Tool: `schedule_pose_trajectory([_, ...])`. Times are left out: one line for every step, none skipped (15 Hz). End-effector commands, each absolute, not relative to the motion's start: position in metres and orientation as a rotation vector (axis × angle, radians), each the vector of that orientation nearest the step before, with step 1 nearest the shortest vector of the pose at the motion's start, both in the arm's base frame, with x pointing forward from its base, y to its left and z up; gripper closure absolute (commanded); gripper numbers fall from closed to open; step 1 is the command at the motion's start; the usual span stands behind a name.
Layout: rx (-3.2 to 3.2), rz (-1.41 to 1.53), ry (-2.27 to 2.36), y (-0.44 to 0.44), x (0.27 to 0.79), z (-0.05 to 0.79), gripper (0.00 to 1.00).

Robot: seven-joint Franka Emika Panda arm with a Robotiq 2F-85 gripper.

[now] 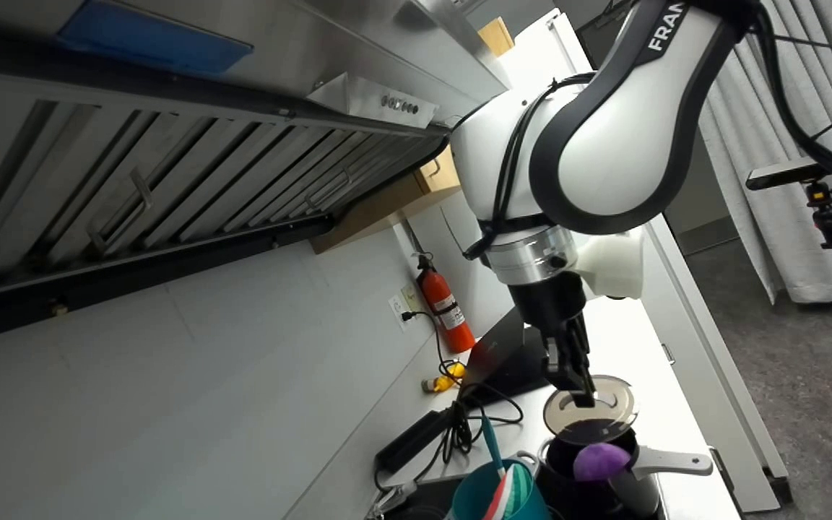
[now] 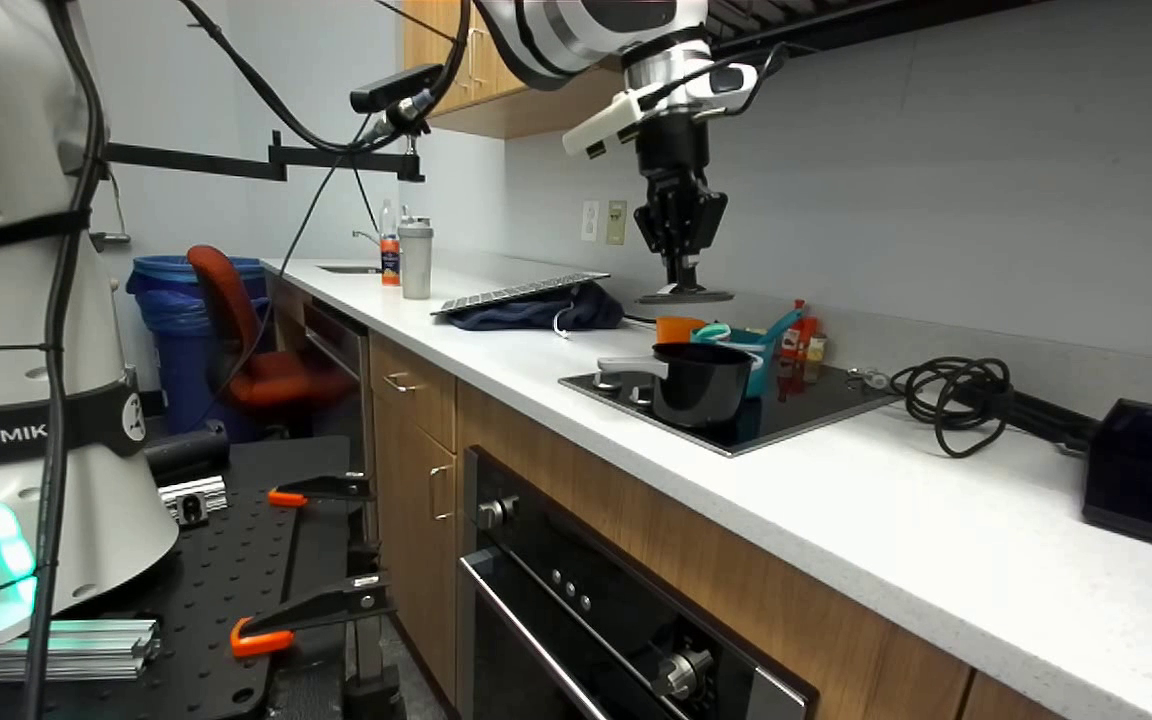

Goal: Close the lid on the pot

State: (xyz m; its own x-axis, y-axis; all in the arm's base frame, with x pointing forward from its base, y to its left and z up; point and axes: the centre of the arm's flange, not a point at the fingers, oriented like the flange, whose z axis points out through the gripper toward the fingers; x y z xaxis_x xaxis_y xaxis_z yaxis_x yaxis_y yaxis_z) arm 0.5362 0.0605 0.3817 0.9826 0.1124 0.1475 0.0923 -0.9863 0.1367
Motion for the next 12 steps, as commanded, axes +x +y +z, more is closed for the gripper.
schedule_pose_trajectory([2.989, 0.248, 0.126, 0.062, 0.563, 0.376, 0.96])
schedule_pose_trajectory([2.990, 0.242, 0.126, 0.062, 0.567, 0.373, 0.96])
schedule_pose_trajectory([2.990, 0.237, 0.125, 0.064, 0.572, 0.371, 0.96])
schedule_pose_trajectory([2.992, 0.232, 0.125, 0.066, 0.577, 0.368, 0.96])
schedule_pose_trajectory([2.994, 0.224, 0.125, 0.063, 0.579, 0.364, 0.96])
schedule_pose_trajectory([2.996, 0.219, 0.122, 0.061, 0.582, 0.360, 0.96])
schedule_pose_trajectory([2.997, 0.212, 0.119, 0.060, 0.583, 0.357, 0.96])
schedule_pose_trajectory([2.996, 0.203, 0.113, 0.060, 0.584, 0.354, 0.96])
schedule_pose_trajectory([2.996, 0.194, 0.108, 0.060, 0.585, 0.352, 0.96])
schedule_pose_trajectory([2.996, 0.185, 0.106, 0.058, 0.583, 0.349, 0.96])
schedule_pose_trajectory([2.995, 0.178, 0.103, 0.057, 0.581, 0.347, 0.96])
schedule_pose_trajectory([2.996, 0.170, 0.101, 0.055, 0.579, 0.344, 0.96])
